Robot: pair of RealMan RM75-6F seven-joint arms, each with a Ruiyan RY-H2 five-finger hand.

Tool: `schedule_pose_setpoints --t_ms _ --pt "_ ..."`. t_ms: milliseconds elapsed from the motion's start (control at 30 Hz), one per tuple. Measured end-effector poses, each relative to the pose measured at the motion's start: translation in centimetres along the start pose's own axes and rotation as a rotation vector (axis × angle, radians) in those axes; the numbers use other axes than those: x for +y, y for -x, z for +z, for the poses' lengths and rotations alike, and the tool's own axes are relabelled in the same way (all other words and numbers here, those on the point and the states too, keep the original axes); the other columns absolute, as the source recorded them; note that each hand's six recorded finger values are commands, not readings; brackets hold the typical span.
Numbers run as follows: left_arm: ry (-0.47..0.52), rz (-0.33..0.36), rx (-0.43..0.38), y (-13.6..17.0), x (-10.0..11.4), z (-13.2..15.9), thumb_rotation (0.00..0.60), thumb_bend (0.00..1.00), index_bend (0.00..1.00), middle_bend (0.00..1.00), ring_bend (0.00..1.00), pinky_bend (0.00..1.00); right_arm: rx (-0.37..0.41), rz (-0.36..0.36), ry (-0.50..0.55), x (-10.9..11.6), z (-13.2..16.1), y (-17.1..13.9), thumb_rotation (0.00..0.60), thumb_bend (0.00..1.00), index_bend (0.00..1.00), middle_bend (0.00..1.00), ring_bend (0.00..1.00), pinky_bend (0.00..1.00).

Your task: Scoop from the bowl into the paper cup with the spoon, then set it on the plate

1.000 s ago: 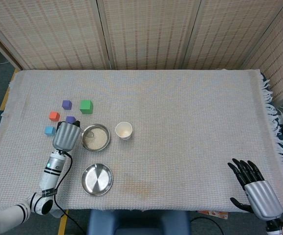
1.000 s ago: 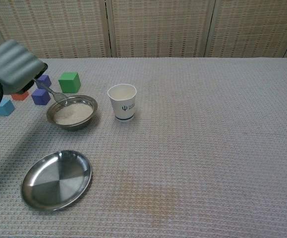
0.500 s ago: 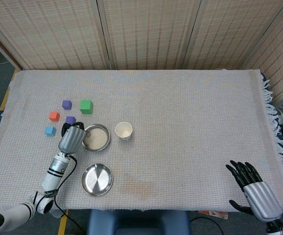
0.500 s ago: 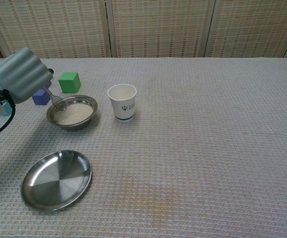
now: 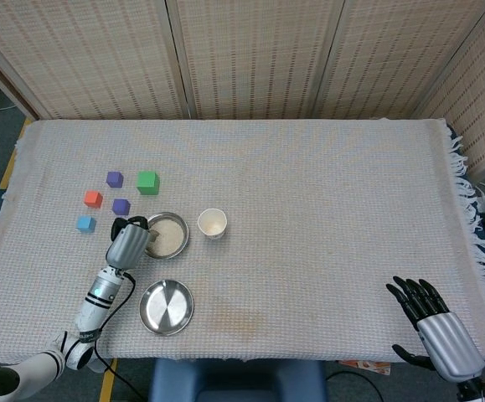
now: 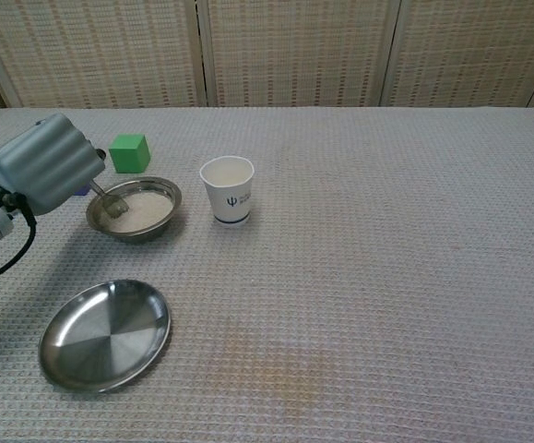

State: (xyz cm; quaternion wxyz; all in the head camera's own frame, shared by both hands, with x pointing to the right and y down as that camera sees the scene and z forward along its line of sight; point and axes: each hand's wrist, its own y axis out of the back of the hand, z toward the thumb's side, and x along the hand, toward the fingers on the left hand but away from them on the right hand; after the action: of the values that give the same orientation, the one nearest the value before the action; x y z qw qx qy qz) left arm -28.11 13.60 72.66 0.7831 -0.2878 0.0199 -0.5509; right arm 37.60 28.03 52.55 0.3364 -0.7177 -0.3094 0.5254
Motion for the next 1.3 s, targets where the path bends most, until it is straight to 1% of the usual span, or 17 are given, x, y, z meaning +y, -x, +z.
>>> schedule_pose_setpoints --t_ms 133,233,533,733,933,1067,1167,1300 --pt "0.017 -0.003 -0.002 0.1 0.1 0.2 0.6 0.62 0.94 1.0 1.0 1.0 -0.001 0.0 0.0 0.0 0.0 0.0 0.6 0.06 0.0 0.0 0.0 0.0" --pt "0.064 -0.012 -0.009 0.3 0.4 0.6 0.6 0.62 0.94 1.0 1.0 1.0 -0.001 -0.004 0.001 0.0 0.1 0.0 0.6 0.06 0.0 0.0 0.0 0.0" --pt "0.289 -0.101 0.037 0.0 0.2 0.2 0.6 0.63 0.94 1.0 1.0 1.0 -0.008 0.005 0.004 -0.1 -0.1 0.1 0.6 0.06 0.0 0.0 0.0 0.0" --pt "0.439 -0.176 0.073 -0.4 -0.2 -1.0 0.6 0.64 0.94 1.0 1.0 1.0 -0.007 0.01 0.003 -0.2 -0.1 0.1 0.6 0.06 0.0 0.0 0.0 0.0" --pt "0.626 -0.264 0.096 -0.7 -0.9 -2.4 0.6 0.64 0.94 1.0 1.0 1.0 -0.01 0.015 0.0 -0.4 0.0 0.2 0.6 0.06 0.0 0.0 0.0 0.0" --pt "0.796 -0.352 0.101 -0.7 -1.9 -3.0 0.6 0.64 0.94 1.0 1.0 1.0 -0.011 0.022 0.0 -0.5 0.0 0.3 0.6 0.06 0.0 0.0 0.0 0.0" --pt "0.897 -0.413 0.108 -0.6 -2.8 -3.5 0.6 0.64 0.94 1.0 1.0 1.0 -0.014 0.028 -0.001 -0.6 0.0 0.3 0.6 0.06 0.0 0.0 0.0 0.0" --pt "0.985 -0.458 0.114 -0.5 -3.6 -4.0 0.6 0.64 0.94 1.0 1.0 1.0 -0.014 0.033 -0.001 -0.8 0.0 0.4 0.6 0.06 0.0 0.0 0.0 0.0"
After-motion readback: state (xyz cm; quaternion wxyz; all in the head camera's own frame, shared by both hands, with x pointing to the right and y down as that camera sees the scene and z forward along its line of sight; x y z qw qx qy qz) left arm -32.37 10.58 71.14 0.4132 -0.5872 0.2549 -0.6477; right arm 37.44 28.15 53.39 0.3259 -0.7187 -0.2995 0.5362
